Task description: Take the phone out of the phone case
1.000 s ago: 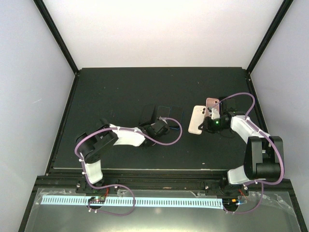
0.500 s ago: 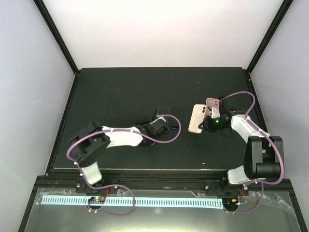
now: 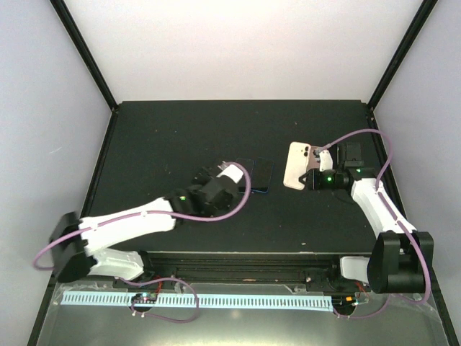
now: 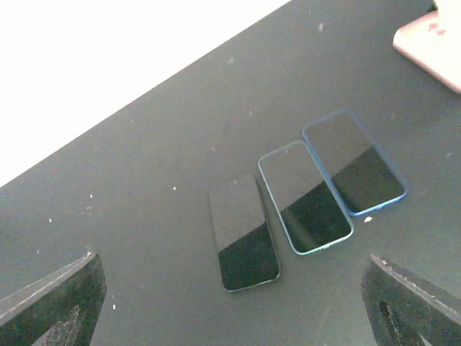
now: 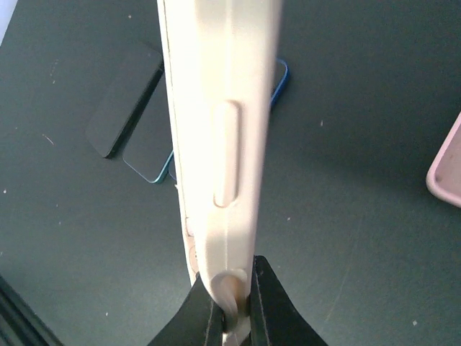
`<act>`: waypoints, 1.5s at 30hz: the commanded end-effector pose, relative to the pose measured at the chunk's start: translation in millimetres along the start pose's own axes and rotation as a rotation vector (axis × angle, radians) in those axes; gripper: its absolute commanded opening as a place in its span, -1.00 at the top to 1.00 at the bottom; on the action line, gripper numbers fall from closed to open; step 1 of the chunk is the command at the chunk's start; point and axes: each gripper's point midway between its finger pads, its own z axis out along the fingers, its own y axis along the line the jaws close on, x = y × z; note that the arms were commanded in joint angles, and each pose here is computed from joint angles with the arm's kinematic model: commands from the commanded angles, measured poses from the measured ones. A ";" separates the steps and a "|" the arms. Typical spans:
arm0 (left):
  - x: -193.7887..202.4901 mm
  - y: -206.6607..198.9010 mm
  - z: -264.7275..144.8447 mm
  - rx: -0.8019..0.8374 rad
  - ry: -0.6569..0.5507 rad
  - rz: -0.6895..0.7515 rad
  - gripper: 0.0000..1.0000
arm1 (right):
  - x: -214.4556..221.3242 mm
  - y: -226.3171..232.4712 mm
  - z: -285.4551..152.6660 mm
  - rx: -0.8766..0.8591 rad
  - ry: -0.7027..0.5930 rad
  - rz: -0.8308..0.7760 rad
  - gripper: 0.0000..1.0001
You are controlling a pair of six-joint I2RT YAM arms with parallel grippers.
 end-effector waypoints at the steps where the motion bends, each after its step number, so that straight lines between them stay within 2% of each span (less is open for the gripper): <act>1: -9.8 19.4 -40.7 0.134 -0.055 -0.148 -0.98 | -30.1 6.0 -16.2 0.025 -0.081 -0.129 0.98; 5: 1.3 38.6 -53.8 0.186 -0.088 -0.226 -0.98 | -42.2 -0.8 -7.4 0.030 -0.034 -0.090 0.97; 10: 39.0 62.2 -39.6 0.043 -0.032 -0.210 -0.98 | -42.4 -13.2 18.6 -0.006 0.071 -0.031 0.97; 13: 33.6 78.1 -46.1 -0.023 -0.049 -0.231 -0.98 | -40.0 -26.2 33.1 0.011 0.127 0.012 0.97; 29: 38.6 80.5 -48.9 -0.027 -0.058 -0.239 -0.98 | -33.6 -83.2 97.9 0.076 0.286 0.162 0.95; 34: 38.5 81.6 -49.3 -0.032 -0.060 -0.238 -0.98 | -26.6 -90.7 99.1 0.110 0.301 0.177 0.76; 41: 38.9 81.5 -48.0 -0.035 -0.053 -0.236 -0.98 | -25.0 -85.6 77.8 0.160 0.278 0.142 0.06; 45: 38.9 82.5 -48.9 -0.038 -0.055 -0.240 -0.98 | -26.1 -79.2 57.5 0.191 0.252 0.098 -0.13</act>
